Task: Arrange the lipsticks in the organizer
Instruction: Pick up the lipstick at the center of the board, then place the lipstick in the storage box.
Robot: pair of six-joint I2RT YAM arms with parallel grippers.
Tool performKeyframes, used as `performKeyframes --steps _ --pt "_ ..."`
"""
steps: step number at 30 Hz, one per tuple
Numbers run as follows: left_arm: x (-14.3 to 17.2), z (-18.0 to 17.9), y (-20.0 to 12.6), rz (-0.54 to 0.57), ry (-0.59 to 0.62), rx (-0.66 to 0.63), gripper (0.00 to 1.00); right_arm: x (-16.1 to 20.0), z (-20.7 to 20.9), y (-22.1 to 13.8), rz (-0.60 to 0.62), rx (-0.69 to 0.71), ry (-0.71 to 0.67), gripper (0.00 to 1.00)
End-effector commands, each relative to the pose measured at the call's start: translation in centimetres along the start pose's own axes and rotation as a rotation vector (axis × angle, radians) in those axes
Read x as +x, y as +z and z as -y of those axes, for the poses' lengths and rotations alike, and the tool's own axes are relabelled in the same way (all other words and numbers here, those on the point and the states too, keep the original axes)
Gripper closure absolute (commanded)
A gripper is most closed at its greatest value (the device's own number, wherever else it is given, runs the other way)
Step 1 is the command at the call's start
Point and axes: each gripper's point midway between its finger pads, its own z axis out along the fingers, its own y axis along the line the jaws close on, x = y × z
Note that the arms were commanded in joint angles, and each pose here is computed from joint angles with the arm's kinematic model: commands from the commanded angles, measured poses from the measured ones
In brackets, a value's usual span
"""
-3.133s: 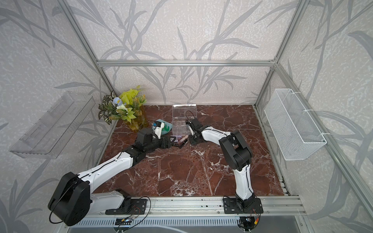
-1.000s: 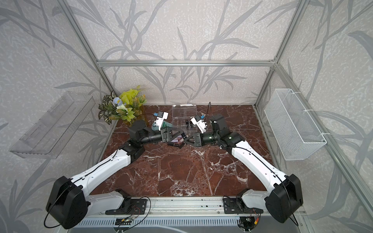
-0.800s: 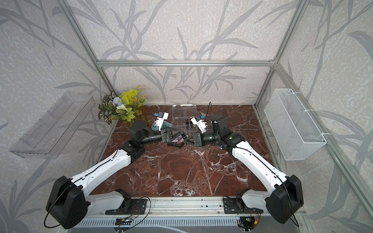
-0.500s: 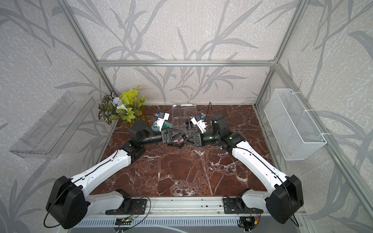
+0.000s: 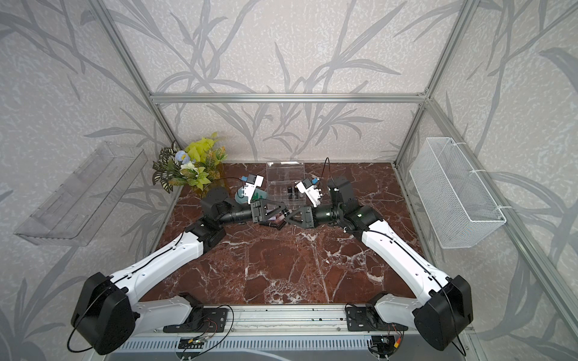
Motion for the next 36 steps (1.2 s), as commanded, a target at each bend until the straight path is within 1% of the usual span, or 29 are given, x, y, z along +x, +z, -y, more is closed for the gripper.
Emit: performKeyframes --steps 1,11,12,14,16,17,21,25,28,32,36 --pt "-0.2 1.2 -0.1 0.006 0.031 0.039 0.67 0.0 -0.7 -0.4 0.005 -0.007 -0.030 0.77" --pt "-0.5 1.7 0.0 0.015 0.030 0.057 0.78 0.5 -0.1 -0.3 -0.013 0.028 -0.035 0.77" --pt "-0.5 1.6 0.0 0.016 0.032 0.052 0.78 0.5 0.0 -0.3 -0.012 0.033 -0.036 0.74" --pt "-0.4 0.9 0.0 0.017 0.042 0.019 0.79 0.4 0.3 -0.4 -0.002 0.057 -0.039 0.62" --pt "-0.4 -0.2 0.1 0.013 0.053 -0.042 0.81 0.4 0.5 -0.5 0.006 0.071 -0.040 0.52" --pt "-0.5 -0.7 0.1 0.013 0.058 -0.065 0.81 0.4 0.6 -0.6 0.010 0.076 -0.042 0.48" --pt "-0.7 -3.3 0.2 0.009 0.095 -0.198 0.83 0.3 0.9 -0.9 0.023 0.100 -0.042 0.41" --pt "-1.4 -6.7 0.0 0.013 0.146 -0.370 0.84 0.1 1.4 -1.5 0.044 0.131 -0.039 0.38" --pt "-2.2 -8.7 -0.1 0.024 0.188 -0.471 0.84 0.0 1.9 -2.1 0.059 0.151 -0.029 0.38" --pt "-3.2 -11.5 0.4 0.014 0.281 -0.640 0.85 0.1 2.5 -2.6 0.071 0.168 -0.015 0.38" --pt "-4.3 -13.8 1.5 -0.003 0.351 -0.744 0.85 0.2 3.2 -3.0 0.079 0.180 0.008 0.38"
